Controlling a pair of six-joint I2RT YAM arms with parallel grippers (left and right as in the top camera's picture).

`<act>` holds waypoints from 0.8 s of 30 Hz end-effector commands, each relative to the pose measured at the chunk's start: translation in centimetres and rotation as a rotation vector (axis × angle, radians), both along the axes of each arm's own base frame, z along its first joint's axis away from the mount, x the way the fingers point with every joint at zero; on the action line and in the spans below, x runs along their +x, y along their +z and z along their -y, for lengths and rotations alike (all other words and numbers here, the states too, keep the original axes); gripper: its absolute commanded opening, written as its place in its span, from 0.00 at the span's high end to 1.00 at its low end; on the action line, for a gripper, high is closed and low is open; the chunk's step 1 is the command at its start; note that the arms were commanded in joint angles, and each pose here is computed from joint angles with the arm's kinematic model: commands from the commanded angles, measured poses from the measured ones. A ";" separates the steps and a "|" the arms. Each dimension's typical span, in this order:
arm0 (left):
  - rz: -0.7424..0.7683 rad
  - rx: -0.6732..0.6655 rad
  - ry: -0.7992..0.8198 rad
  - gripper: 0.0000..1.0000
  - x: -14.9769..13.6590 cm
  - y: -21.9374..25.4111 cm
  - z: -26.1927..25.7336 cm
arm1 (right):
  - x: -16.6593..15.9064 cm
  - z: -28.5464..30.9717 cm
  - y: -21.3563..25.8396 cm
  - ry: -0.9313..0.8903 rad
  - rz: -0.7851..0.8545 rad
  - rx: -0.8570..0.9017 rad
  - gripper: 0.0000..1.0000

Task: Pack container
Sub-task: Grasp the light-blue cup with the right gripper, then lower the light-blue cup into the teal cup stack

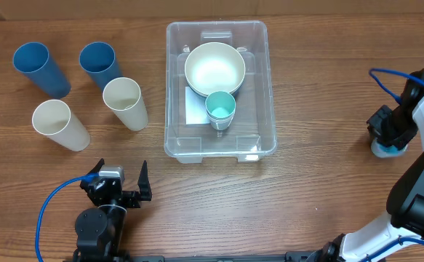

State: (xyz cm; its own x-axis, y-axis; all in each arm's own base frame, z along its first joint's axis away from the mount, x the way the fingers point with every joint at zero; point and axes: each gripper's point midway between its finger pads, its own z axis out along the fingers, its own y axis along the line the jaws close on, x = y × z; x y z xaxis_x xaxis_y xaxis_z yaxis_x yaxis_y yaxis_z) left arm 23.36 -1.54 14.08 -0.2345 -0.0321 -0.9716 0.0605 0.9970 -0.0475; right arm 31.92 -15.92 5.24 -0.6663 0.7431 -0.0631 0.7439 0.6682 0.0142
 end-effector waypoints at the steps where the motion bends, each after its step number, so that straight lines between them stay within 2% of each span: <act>1: 0.010 0.015 -0.012 0.00 0.0 0.1 0.1 | 0.0 0.3 0.3 0.000 0.010 -0.016 0.96; 4: 0.010 0.015 -0.012 0.00 0.0 0.1 0.1 | 1.2 0.2 1.6 0.012 0.046 -0.013 0.96; 6: 0.010 0.015 -0.012 0.00 0.0 0.1 0.1 | 3.3 -0.1 4.8 0.041 0.093 -0.035 0.96; 7: 0.010 0.015 -0.012 0.00 0.0 0.1 0.1 | 5.9 -1.1 9.5 0.090 0.168 -0.064 0.96; 9: 0.010 0.015 -0.012 0.00 0.0 0.1 0.1 | 8.1 -3.7 14.1 0.158 0.260 -0.054 0.96; 12: 0.010 0.015 -0.012 0.00 0.0 0.1 0.1 | 10.0 -11.3 20.6 0.332 0.385 0.011 0.96; 16: 0.010 0.015 -0.012 0.00 0.0 0.1 0.1 | 8.4 -21.9 24.8 0.602 0.430 0.052 0.96; 18: 0.010 0.015 -0.012 0.00 0.0 0.1 0.1 | 6.6 -26.9 24.6 0.737 0.397 0.056 0.96; 24: 0.010 0.015 -0.012 0.00 0.0 0.1 0.1 | 2.1 -35.4 23.3 0.983 0.332 0.082 0.96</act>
